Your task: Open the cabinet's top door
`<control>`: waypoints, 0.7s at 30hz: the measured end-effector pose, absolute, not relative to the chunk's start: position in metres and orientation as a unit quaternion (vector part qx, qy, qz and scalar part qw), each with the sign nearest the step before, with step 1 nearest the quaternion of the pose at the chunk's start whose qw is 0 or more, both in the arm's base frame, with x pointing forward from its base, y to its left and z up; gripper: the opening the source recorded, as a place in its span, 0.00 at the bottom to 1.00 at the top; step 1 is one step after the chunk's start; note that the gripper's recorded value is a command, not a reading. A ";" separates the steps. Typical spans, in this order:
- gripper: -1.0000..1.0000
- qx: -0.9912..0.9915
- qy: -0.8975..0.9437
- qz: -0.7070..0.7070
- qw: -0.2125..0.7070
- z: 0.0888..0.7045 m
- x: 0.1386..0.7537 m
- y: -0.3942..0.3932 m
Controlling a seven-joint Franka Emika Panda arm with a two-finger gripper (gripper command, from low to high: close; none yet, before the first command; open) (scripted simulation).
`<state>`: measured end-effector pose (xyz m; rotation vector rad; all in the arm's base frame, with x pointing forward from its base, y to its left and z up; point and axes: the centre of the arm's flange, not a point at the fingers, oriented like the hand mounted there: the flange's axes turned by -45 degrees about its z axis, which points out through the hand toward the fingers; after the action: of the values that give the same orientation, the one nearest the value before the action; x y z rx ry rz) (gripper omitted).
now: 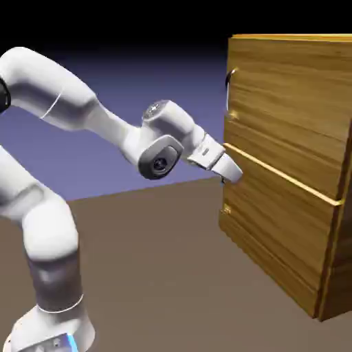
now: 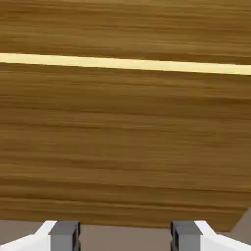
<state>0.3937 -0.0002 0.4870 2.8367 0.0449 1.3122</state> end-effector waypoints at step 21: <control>0.50 0.777 -0.034 0.627 0.029 0.662 0.379 0.023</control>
<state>0.3792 0.0228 0.6616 2.3987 -0.1056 1.9362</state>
